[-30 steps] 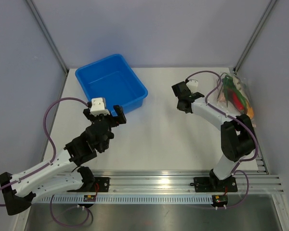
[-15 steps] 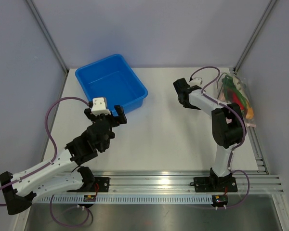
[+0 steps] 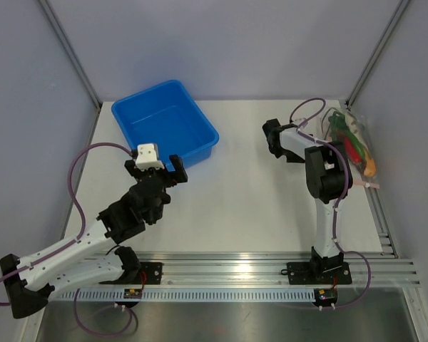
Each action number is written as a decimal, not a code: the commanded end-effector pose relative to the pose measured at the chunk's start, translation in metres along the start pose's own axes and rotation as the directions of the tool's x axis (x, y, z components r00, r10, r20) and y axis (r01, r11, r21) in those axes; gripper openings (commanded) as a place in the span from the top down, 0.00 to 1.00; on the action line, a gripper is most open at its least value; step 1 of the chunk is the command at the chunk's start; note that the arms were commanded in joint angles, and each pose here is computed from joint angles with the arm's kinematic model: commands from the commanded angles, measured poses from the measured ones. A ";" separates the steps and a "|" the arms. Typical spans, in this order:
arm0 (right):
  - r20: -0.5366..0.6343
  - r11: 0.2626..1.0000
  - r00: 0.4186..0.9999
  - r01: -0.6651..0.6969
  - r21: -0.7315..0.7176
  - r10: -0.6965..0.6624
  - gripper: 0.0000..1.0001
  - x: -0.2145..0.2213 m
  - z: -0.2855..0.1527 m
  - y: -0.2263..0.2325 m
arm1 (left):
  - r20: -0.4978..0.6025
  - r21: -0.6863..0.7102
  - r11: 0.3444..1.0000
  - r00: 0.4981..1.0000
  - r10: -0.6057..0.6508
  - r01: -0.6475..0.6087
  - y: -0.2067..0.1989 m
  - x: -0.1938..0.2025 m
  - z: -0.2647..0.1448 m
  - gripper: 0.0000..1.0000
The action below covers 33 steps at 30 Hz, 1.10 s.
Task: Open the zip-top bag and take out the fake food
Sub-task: Move the zipper food storage bag to the center of the board.
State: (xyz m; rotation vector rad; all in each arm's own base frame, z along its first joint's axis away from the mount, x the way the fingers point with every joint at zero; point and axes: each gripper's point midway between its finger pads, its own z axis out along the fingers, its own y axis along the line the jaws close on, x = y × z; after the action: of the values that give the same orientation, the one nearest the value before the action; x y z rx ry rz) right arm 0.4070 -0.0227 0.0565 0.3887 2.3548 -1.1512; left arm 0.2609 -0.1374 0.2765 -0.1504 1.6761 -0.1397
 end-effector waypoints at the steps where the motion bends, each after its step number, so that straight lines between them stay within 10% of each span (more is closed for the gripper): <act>1: 0.048 0.995 0.999 0.014 0.100 -0.019 0.32 -0.018 0.000 -0.028 | 0.050 0.023 0.997 0.996 -0.072 0.071 -0.007 -0.025 -0.001 0.01; 21: 0.010 0.989 0.999 0.038 0.145 -0.040 0.37 -0.012 0.027 -0.023 | 0.048 0.026 0.997 0.996 -0.075 0.074 -0.007 -0.025 0.000 0.01; 33: -0.009 0.986 0.999 0.045 0.162 -0.044 0.68 -0.007 0.037 -0.025 | 0.046 0.032 0.997 0.996 -0.076 0.074 -0.006 -0.025 0.000 0.01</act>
State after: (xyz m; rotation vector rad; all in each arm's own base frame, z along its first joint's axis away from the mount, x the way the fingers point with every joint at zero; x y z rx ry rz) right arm 0.4038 -0.0601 0.0492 0.3660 2.3528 -1.3360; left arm 0.2620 -0.1382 0.2762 -0.1449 1.6797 -0.1498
